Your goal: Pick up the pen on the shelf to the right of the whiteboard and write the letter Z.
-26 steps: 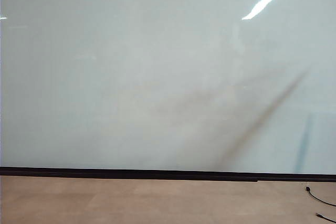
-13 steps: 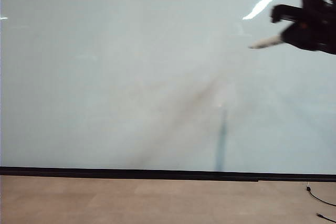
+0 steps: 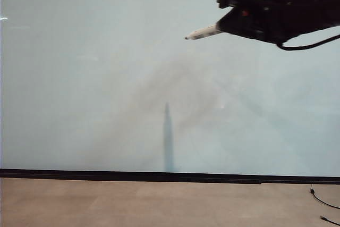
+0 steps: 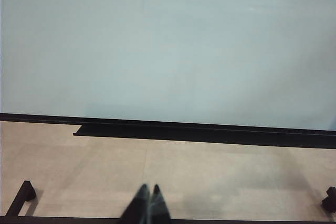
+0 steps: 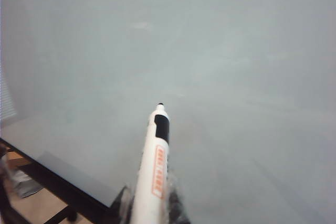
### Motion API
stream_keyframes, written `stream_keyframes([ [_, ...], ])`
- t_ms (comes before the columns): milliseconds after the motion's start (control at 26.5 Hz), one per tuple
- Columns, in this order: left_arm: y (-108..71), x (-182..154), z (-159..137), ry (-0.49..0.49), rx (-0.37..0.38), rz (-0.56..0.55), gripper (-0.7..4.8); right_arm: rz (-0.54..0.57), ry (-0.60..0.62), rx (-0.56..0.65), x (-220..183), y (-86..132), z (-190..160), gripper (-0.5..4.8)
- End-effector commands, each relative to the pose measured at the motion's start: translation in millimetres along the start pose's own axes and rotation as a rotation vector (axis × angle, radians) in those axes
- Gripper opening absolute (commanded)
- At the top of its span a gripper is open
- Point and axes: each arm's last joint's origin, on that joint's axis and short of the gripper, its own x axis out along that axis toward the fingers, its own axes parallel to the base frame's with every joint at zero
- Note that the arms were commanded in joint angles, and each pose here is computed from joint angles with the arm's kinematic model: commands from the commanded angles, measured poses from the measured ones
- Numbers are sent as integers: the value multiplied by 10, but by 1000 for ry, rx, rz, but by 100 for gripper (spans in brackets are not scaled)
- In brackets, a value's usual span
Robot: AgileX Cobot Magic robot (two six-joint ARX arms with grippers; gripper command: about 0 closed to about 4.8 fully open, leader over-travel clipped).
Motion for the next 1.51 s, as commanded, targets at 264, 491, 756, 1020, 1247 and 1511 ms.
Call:
stream_keyframes([
  [264,-1,-2,12,-7,5,-3,-4,113,-46,11,460,113,139,-5],
  [491,-1,-2,12,-6,5,-2,-4,136,-38,13,707,194,285,-5],
  [756,-1,-2,12,-7,5,-3,-4,132,-41,14,806,202,406,-5],
  [1020,-1,-2,12,-7,5,-3,-4,126,-34,14,923,210,576,-5],
  [1247,-1,-2,12,-7,5,-3,-4,125,-14,14,1025,218,737,-5],
  [1511,-1,-2,12,-7,5,-3,-4,96,21,34,1074,212,808,-5],
])
